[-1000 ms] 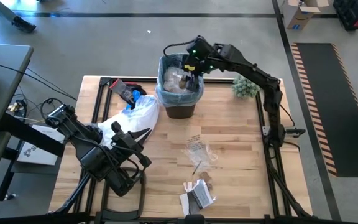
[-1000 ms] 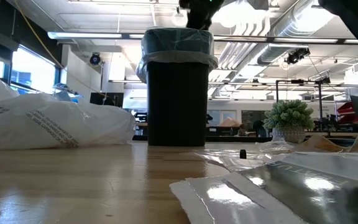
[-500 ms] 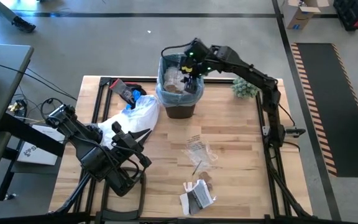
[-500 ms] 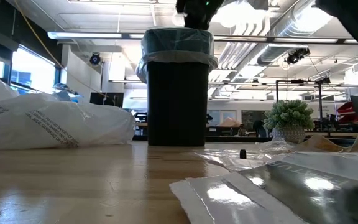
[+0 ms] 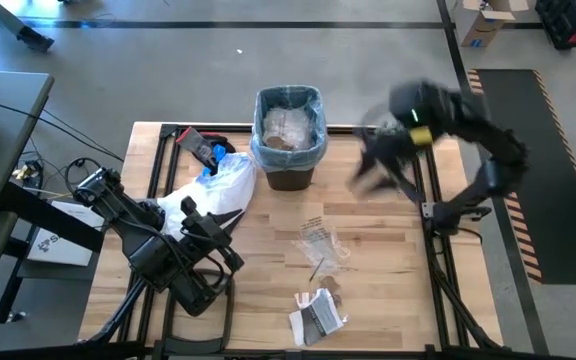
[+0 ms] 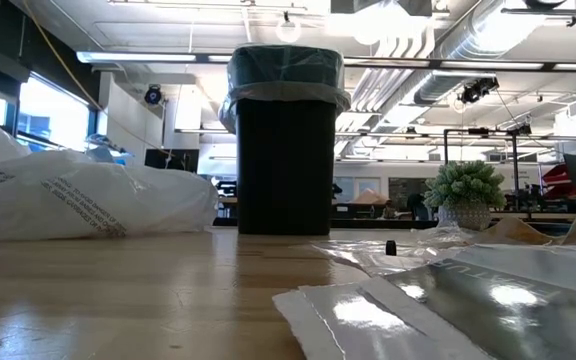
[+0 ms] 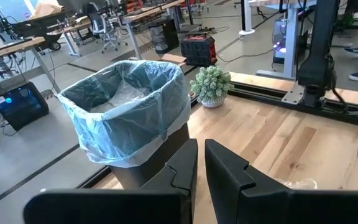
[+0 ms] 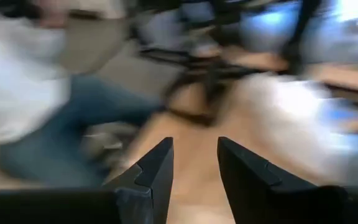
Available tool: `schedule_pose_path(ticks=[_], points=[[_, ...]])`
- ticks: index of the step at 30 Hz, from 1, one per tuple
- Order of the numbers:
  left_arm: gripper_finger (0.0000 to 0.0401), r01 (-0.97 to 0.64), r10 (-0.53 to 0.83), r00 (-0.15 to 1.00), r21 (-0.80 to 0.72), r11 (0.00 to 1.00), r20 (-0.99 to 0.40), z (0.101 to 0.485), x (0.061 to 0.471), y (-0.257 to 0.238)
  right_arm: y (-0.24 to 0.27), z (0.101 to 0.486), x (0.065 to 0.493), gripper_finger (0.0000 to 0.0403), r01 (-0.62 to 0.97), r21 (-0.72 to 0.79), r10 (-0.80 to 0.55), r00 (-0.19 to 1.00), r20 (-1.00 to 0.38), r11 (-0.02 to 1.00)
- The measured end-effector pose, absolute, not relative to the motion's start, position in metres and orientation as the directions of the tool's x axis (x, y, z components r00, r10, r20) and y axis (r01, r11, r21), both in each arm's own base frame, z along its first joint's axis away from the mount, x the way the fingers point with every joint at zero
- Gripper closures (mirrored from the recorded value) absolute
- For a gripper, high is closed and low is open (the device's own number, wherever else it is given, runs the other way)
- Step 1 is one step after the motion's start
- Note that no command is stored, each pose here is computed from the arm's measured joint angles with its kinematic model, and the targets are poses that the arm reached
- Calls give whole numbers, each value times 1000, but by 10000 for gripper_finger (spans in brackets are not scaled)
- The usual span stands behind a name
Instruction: Place trash/remove bag and relplace
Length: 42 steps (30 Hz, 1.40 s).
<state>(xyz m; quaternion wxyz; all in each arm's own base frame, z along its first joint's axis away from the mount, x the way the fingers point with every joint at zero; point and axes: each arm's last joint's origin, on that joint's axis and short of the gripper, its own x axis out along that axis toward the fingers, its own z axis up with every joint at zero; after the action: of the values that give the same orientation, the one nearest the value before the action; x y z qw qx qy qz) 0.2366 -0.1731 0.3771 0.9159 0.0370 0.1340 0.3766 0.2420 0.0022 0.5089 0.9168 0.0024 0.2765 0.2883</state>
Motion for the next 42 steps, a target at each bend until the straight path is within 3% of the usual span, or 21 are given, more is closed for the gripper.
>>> schedule_pose_path(ticks=[5, 12, 18, 22, 25, 29, 35, 39, 42], points=[[387, -673, 688, 687, 155, 724, -232, 377, 239, -176, 73, 465, 229, 291, -520, 222, 546, 629, -553, 825], [387, -660, 675, 691, 155, 735, -258, 375, 241, -178, 138, 345, 232, 287, -301, 429, 520, 589, -618, 851], [387, -669, 674, 691, 122, 733, -263, 375, 246, -178, 162, 266, 246, 230, -324, 519, 603, 555, -573, 791], [387, -668, 658, 702, 66, 741, -274, 370, 255, -185, 172, 232, 266, 176, -351, 421, 548, 551, -629, 836], [387, -657, 632, 714, 24, 754, -302, 361, 264, -195, 183, 204, 286, 168, -302, 370, 477, 529, -702, 879], [387, -634, 587, 729, -25, 773, -352, 347, 277, -210, 194, 172, 307, 189, -255, 302, 392, 484, -782, 919], [387, -605, 526, 746, -85, 792, -408, 325, 295, -229, 190, 140, 305, 236, -166, 108, 167, 395, -903, 980], [387, -587, 500, 758, -103, 803, -419, 313, 304, -240, 173, 147, 292, 260, -31, -139, -117, 380, -918, 990], [387, -562, 468, 767, -110, 819, -439, 307, 309, -246, 166, 175, 284, 267, 31, -171, -167, 441, -882, 985]])
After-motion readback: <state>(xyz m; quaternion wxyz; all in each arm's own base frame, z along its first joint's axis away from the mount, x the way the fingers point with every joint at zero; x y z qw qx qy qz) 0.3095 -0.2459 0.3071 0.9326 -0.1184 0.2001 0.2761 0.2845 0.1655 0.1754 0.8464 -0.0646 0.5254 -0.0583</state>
